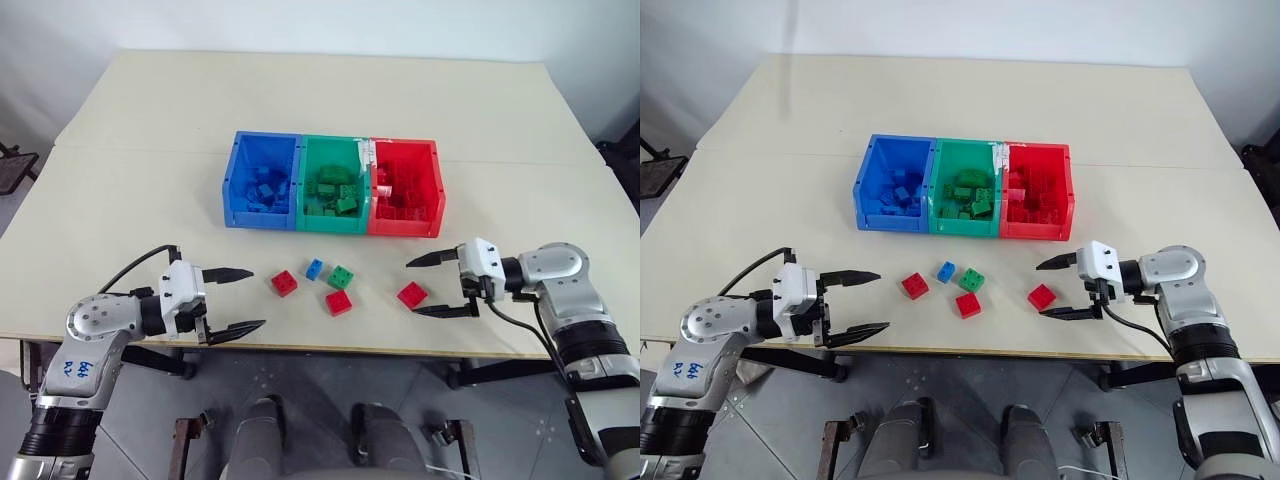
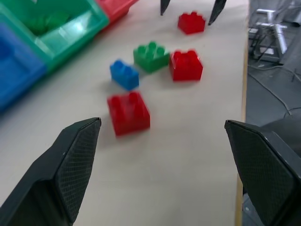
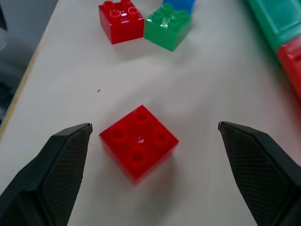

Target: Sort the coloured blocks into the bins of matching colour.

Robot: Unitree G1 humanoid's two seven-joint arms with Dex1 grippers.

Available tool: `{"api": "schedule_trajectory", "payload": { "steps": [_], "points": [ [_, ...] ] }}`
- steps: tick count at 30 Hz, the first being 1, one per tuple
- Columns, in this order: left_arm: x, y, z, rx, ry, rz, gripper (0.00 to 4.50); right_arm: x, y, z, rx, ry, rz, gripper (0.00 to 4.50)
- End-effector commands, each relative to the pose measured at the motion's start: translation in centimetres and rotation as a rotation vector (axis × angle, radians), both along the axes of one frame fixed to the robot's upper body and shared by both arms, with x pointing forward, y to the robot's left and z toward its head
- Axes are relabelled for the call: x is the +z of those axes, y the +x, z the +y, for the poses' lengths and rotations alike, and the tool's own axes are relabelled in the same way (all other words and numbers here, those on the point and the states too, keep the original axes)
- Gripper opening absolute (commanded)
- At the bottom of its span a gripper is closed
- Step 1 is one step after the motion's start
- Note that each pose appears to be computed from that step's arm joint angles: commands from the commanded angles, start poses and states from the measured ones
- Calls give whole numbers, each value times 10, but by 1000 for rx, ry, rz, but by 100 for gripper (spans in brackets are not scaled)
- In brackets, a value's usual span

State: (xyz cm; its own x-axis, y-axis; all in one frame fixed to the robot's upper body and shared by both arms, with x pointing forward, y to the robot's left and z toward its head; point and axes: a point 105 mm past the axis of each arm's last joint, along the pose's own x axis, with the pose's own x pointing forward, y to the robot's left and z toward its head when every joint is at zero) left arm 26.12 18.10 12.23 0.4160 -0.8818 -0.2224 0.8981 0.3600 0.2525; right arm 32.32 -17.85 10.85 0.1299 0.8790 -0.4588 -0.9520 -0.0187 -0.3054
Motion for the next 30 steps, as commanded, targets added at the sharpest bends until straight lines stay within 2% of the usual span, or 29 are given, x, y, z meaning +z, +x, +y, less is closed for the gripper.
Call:
{"api": "schedule_trajectory", "payload": {
  "steps": [1, 8, 12, 15, 23, 29, 30],
  "points": [
    [12, -8, -6, -16, 4, -62, 450, -14, -9, -3, 99, -98, 50, 409],
    [15, -10, -7, 6, -12, -66, 450, -9, -11, -8, 101, -88, 51, 202],
    [18, -8, -8, 41, -46, -75, 450, 12, -6, -6, 42, 51, 32, 202],
    [27, 0, -6, 133, -119, -117, 450, 48, 15, -1, -159, 258, -23, 202],
    [39, 11, -5, 253, -245, -136, 450, 112, 79, 4, -587, 506, -168, 202],
    [44, 15, -7, 262, -255, -154, 450, 122, 96, 18, -649, 531, -175, 202],
    [45, 15, -7, 264, -257, -157, 450, 122, 97, 20, -650, 528, -164, 237]
  ]
}}
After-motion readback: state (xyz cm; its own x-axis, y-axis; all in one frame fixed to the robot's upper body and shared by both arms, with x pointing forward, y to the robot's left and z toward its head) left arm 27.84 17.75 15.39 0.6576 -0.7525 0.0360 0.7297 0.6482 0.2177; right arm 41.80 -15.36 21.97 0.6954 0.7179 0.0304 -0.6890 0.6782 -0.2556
